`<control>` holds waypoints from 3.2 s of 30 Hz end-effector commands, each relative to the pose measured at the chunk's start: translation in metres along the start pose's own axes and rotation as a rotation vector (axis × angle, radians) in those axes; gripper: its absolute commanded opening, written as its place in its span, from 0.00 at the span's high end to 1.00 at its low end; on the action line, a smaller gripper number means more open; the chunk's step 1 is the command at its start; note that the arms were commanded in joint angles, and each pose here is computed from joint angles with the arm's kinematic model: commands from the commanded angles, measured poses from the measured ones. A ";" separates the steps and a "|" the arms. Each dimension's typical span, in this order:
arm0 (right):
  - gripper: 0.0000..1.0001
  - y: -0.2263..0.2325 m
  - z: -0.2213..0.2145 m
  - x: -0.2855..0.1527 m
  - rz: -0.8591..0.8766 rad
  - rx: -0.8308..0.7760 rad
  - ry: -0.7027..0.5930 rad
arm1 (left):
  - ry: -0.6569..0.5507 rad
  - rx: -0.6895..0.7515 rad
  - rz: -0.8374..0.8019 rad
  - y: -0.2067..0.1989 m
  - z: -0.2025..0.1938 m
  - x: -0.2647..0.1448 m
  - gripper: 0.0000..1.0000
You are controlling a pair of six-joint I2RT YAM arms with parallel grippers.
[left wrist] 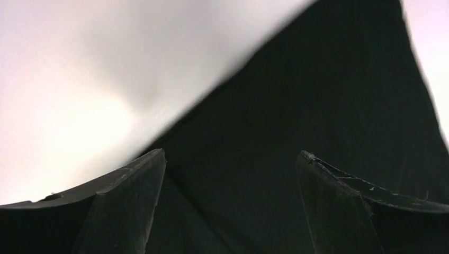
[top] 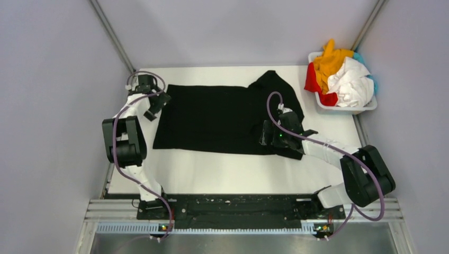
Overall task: Fold and stack the t-shirts
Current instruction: Fold the flattened tshirt in 1/3 of the way, then grab the side of the flattened tshirt furthest away from the robot with both arms
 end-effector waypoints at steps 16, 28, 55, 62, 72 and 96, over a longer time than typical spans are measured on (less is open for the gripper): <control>0.01 -0.009 0.015 0.009 -0.068 -0.019 -0.081 | 0.258 0.138 -0.143 0.029 -0.133 -0.016 0.03; 0.01 -0.027 -0.066 -0.032 -0.089 0.072 0.197 | 0.378 0.119 -0.085 0.084 -0.176 -0.047 0.05; 0.01 0.056 -0.025 -0.057 0.325 0.009 0.085 | 0.054 0.081 -0.176 0.065 -0.117 -0.128 0.03; 0.01 0.084 0.006 -0.002 0.309 -0.010 0.042 | 0.022 0.028 -0.164 0.045 -0.064 -0.103 0.02; 0.01 0.122 0.081 0.018 0.282 -0.130 -0.134 | 0.094 0.064 -0.158 0.004 0.003 -0.031 0.01; 0.01 0.026 0.146 0.016 -0.091 0.003 -0.305 | 0.347 0.286 -0.060 -0.022 -0.010 0.067 0.58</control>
Point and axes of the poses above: each gripper's point midway between its finger pads, its own x axis out along the fingers, its own y axis along the line the jaws close on, z = x × y, the point moved 10 cm from there along -x, back along the fingers, and after that the axes turned 2 degrees about x, right-handed, at the moved point
